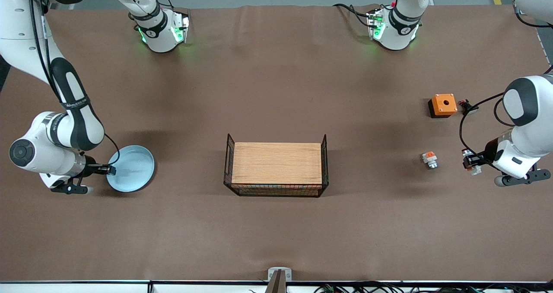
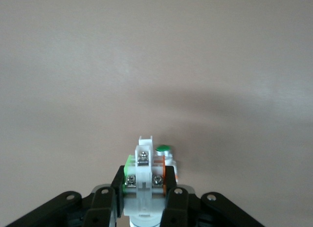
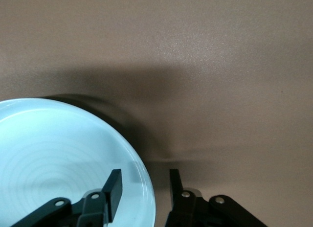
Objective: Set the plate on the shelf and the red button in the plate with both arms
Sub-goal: 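Grasp the plate rim with the right gripper while the left gripper grasps the button, then lift the plate with the right gripper while the left gripper lifts the button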
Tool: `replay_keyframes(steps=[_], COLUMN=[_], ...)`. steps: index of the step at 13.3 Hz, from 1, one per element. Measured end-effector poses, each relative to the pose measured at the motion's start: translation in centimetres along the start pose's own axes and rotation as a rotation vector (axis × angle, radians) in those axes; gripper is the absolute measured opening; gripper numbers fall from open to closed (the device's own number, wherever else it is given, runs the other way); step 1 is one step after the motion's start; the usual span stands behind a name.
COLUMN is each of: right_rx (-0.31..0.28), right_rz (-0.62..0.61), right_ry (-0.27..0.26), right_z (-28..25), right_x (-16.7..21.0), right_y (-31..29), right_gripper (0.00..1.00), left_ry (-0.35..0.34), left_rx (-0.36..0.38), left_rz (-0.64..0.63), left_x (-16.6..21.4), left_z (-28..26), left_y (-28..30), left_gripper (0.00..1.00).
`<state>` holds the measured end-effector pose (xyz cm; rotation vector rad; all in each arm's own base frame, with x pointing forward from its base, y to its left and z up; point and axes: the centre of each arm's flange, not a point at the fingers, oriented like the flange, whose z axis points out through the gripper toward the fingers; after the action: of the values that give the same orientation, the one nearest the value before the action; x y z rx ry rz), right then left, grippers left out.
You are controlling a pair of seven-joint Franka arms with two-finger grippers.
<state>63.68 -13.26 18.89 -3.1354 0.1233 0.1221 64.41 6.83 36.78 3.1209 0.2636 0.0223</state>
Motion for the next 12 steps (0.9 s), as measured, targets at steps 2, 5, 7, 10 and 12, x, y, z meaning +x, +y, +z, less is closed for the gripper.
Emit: replay_keyframes(steps=[2,5,7,10,12], right_rx=[0.000,0.001,0.001,0.002,0.002], right_rz=[0.000,0.000,0.000,-0.002,-0.026], right_ry=[-0.003,-0.007,-0.010,-0.013,-0.013], right_z=[0.1,0.4,0.5,0.6,0.6], right_x=[-0.1,-0.2,-0.2,-0.3,-0.3], right_y=[0.0,0.0,0.0,-0.1,-0.1], right_gripper=[0.41,0.34,0.33,0.27,0.11], left_ry=[-0.012,-0.038,-0.055,-0.055,-0.069], left_rx=[-0.013,-0.031,-0.062,-0.100,-0.119], left_rz=[-0.011,-0.053,-0.088,-0.159,-0.209], left_x=[0.0,-0.4,-0.8,-1.3,-1.6], left_z=[-1.1,-2.2,-3.3,-4.9,-5.6], left_y=[0.0,-1.3,-1.9,-1.8,-1.2], left_gripper=[0.34,0.34,0.34,0.34,0.34])
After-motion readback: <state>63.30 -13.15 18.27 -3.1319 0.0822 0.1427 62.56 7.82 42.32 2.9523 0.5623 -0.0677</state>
